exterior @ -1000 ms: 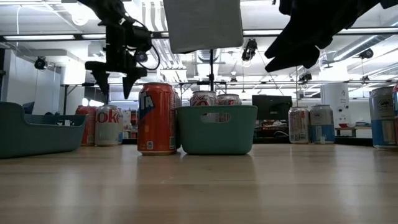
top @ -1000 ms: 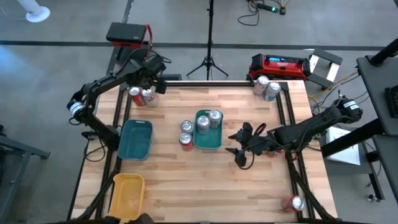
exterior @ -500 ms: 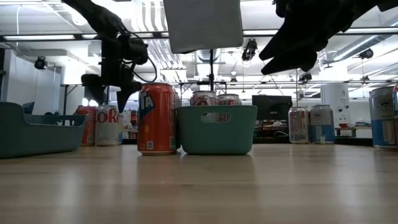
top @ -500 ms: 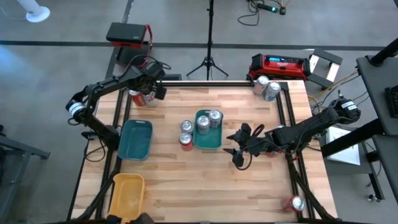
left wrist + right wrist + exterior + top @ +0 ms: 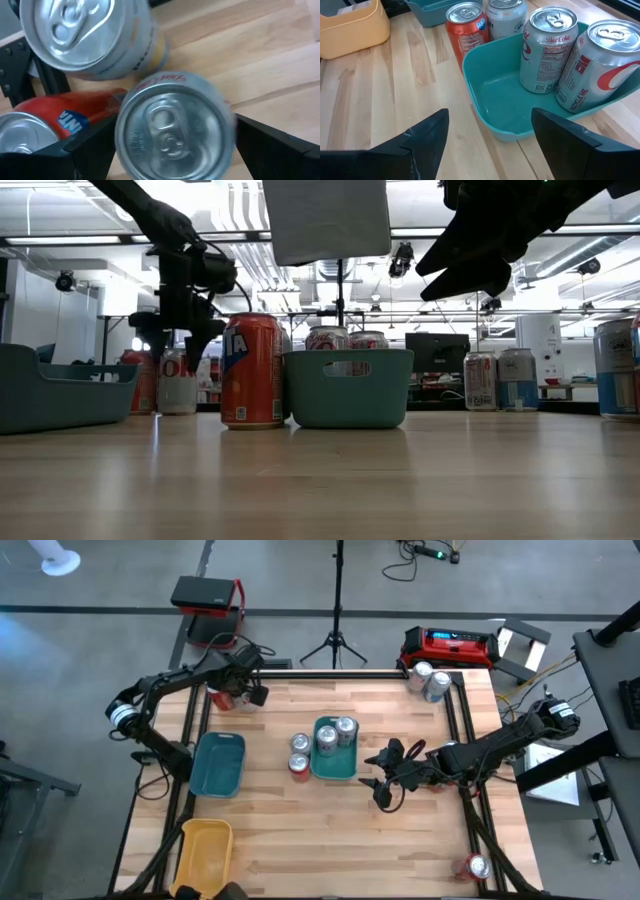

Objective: Sort soda cans
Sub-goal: Put the left red-silver soda can into the light green bin

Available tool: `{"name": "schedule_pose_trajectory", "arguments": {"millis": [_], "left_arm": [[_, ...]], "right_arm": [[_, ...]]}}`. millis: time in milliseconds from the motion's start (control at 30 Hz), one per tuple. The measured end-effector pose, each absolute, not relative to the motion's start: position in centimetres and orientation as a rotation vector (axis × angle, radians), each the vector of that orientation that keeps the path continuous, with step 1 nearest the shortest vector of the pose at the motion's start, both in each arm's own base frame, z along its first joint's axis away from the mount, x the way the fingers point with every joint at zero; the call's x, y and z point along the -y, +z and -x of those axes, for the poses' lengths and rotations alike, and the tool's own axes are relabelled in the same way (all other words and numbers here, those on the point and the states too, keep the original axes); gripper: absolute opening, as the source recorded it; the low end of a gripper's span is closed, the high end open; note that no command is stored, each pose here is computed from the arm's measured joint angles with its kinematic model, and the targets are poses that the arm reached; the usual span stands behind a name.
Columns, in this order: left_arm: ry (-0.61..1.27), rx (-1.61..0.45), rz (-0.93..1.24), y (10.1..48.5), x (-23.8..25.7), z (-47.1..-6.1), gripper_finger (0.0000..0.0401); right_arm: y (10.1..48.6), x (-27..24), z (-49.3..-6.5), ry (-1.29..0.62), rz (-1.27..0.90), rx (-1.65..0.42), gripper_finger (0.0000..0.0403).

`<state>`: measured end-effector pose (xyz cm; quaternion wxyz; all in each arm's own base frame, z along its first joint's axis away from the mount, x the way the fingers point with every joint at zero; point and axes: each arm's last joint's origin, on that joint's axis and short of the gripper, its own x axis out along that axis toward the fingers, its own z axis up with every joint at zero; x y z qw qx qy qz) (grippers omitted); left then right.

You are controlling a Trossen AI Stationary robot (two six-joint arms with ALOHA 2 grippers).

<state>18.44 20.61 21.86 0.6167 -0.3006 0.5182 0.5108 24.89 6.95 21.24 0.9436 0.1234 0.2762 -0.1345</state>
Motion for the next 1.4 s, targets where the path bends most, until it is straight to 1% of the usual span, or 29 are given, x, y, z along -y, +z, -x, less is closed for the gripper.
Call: {"name": "schedule_pose_trajectory", "arguments": {"millis": [100,233,400,533,700,800,1067,1200,1400], "left_arm": [[1.147,-1.208,0.682,21.1,-20.2,-18.6,0.0355],[1.122,-1.173,0.655,20.4,-19.9,-19.1,0.0355],[1.115,-1.157,0.648,19.9,-19.8,-19.2,0.0355],[1.075,-1.166,0.668,20.8,-20.0,-19.3,0.0355],[1.074,-1.184,0.671,21.9,-20.9,-19.9,0.0355],[1.072,-1.227,0.685,21.6,-21.6,-20.4,0.0355],[1.034,-1.403,0.719,18.9,-22.9,-22.2,0.0355],[1.022,-1.395,0.705,19.1,-22.9,-22.9,0.0355],[0.992,-1.343,0.701,20.7,-23.0,-23.5,0.0355]], "right_arm": [[21.2,-6.9,-24.9,-0.274,-0.252,-0.563,0.0274],[21.2,-6.9,-24.9,-0.275,-0.252,-0.563,0.0270],[21.2,-6.9,-24.9,-0.277,-0.262,-0.562,0.0273],[21.2,-6.9,-24.9,-0.277,-0.261,-0.562,0.0273],[21.2,-6.9,-24.9,-0.278,-0.266,-0.561,0.0263],[21.2,-7.0,-24.9,-0.281,-0.292,-0.560,0.0255],[21.1,-7.1,-24.8,-0.239,-0.318,-0.595,0.0241],[20.9,-7.1,-24.7,-0.246,-0.316,-0.612,0.0236],[21.0,-7.0,-24.7,-0.246,-0.316,-0.610,0.0238]]}}
